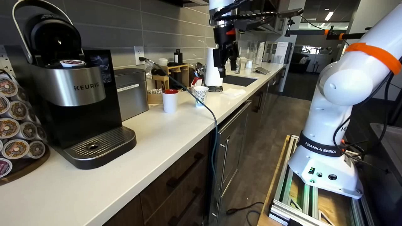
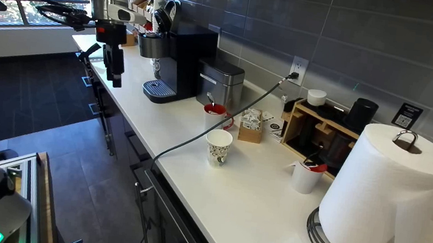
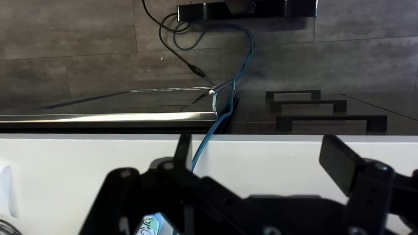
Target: Take the pack out of the mug cup
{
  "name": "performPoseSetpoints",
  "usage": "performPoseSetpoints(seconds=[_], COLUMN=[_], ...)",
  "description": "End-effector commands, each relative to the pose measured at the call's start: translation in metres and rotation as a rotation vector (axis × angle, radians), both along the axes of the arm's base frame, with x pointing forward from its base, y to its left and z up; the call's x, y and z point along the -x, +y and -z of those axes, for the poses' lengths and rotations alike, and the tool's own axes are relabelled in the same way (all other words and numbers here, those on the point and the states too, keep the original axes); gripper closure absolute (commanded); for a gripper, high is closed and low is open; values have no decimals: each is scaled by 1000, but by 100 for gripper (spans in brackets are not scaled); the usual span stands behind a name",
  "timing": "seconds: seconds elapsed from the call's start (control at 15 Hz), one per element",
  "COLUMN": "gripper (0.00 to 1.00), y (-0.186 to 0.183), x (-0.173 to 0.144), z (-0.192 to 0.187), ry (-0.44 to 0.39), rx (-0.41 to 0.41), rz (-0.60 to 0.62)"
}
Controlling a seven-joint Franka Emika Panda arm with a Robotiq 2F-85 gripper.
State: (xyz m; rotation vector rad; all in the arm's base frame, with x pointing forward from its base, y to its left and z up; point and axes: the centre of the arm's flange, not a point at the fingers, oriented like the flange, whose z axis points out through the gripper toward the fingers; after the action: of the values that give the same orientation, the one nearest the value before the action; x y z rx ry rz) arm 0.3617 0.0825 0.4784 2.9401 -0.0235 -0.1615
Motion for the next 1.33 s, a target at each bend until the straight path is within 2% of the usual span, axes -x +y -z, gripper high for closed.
performPoseSetpoints(seconds=[0.0,0.07,0.13,0.27,0.53,0.67,0.8,0.93,1.0,1.07,1.27], gripper=[0,0,0,0,0,0,0,0,0,0,0], y=[0,0,4,10,11,7,4,1,0,-3,-5], x=[0,0,-3,-12,-72,-101,-130,-155,-164,-130,-155], z=[0,0,-5,-25,-79,-105,-120,-120,-115,-116,-105], ry=[0,0,-39,-125,-323,-407,-471,-477,-449,-477,-455], rx=[0,0,-25,-116,-227,-202,-141,-103,-95,-119,-110], rz=[0,0,9,2,-56,-81,-99,-96,-87,-95,-96])
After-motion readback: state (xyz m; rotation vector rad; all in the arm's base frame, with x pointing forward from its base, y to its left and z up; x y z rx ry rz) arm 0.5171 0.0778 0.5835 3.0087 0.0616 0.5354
